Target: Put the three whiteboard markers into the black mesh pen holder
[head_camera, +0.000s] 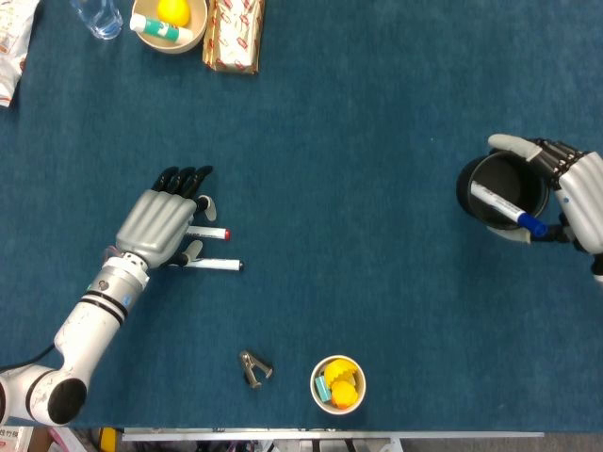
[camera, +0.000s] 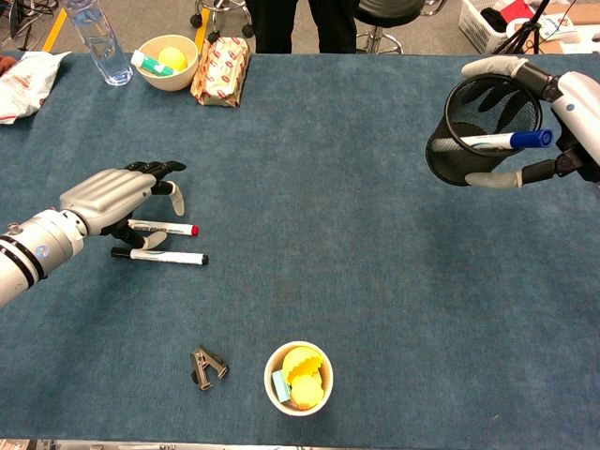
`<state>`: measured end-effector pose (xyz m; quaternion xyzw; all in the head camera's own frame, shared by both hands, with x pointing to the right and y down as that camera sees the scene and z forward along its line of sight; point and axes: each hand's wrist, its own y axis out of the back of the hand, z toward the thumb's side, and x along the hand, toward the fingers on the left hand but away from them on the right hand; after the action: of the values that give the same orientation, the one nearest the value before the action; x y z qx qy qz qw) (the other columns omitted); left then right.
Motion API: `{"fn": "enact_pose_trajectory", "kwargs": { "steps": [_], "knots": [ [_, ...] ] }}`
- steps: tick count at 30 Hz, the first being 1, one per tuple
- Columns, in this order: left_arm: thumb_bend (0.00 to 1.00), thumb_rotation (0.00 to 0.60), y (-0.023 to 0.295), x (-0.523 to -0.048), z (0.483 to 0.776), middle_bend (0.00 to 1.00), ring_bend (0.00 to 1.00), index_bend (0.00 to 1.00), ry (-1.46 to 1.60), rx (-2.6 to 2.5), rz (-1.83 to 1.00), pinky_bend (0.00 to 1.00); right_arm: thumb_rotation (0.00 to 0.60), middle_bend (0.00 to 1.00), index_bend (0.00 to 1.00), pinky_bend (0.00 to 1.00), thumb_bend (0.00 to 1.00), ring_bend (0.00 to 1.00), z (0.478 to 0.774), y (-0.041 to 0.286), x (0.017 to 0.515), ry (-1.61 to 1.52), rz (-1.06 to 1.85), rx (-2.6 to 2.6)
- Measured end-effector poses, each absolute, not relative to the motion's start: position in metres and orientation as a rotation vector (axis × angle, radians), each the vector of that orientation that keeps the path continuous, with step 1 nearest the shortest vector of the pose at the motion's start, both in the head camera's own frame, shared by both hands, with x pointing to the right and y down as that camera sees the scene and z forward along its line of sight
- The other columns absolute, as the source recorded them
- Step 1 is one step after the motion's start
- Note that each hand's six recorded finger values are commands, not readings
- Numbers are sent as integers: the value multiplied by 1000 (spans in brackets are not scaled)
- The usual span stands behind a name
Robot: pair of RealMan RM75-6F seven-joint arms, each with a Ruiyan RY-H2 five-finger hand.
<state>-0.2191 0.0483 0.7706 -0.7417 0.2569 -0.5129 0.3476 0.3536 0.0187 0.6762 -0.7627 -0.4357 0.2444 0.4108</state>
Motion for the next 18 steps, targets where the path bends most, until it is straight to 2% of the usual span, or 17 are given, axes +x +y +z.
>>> {"fn": "enact_pose_trajectory", "kwargs": {
  "steps": [11, 18],
  "knots": [
    [345, 600, 43, -217, 782, 0, 0, 383, 667, -1934, -1346, 10, 600, 519, 428, 486, 0, 436, 677, 21, 358, -1101, 627, -1920],
    [345, 600, 42, -219, 785, 0, 0, 442, 673, -1932, -1358, 10, 600, 518, 428, 486, 0, 436, 679, 22, 359, -1102, 633, -1921]
  ]
}}
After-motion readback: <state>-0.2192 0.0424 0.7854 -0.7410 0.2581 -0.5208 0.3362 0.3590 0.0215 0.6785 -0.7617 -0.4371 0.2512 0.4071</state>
